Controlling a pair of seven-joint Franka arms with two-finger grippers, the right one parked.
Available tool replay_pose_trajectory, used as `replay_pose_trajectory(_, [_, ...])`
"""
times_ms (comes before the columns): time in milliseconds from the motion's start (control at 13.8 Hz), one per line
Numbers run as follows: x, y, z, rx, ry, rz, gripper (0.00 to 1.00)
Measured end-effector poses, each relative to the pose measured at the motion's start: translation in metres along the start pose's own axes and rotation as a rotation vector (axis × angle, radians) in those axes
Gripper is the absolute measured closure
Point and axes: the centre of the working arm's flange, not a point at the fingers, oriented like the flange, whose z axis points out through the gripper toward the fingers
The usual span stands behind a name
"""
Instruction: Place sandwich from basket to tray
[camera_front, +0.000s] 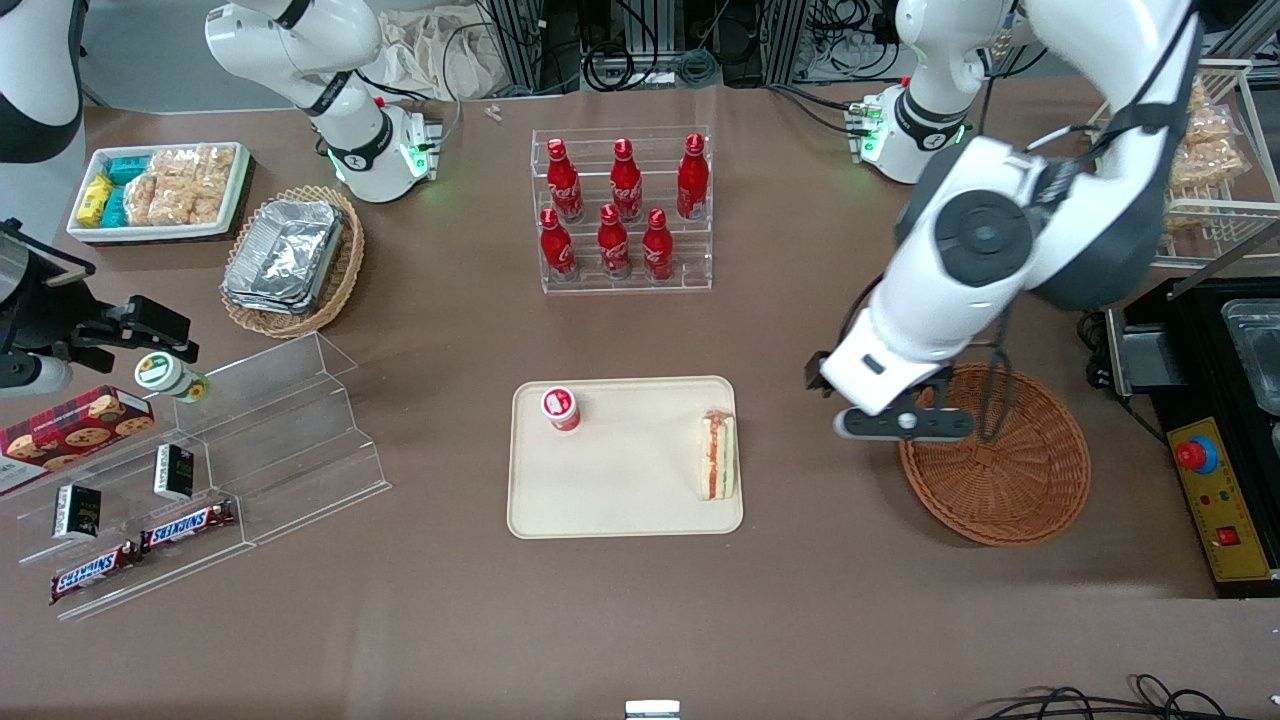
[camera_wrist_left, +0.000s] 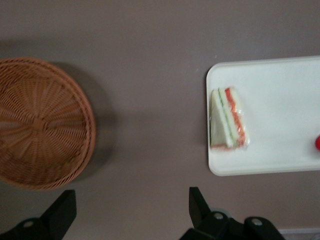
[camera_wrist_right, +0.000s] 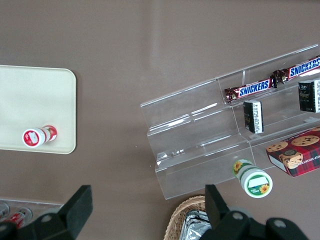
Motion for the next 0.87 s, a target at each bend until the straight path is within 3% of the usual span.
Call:
replay_pose_trajectory(145, [-0.020, -0.036, -0.038, -0.021, -0.066, 0.009, 0.00])
replay_pose_trajectory(289, [-0.040, -0.079, -0.074, 0.002, -0.096, -0.022, 0.00])
replay_pose_trajectory(578, [-0.062, -0.148, -0.119, 0.031, -0.063, -0.119, 0.00])
replay_pose_trajectory(867, [-0.070, -0.171, -0.123, 0.003, -0.066, -0.125, 0.00])
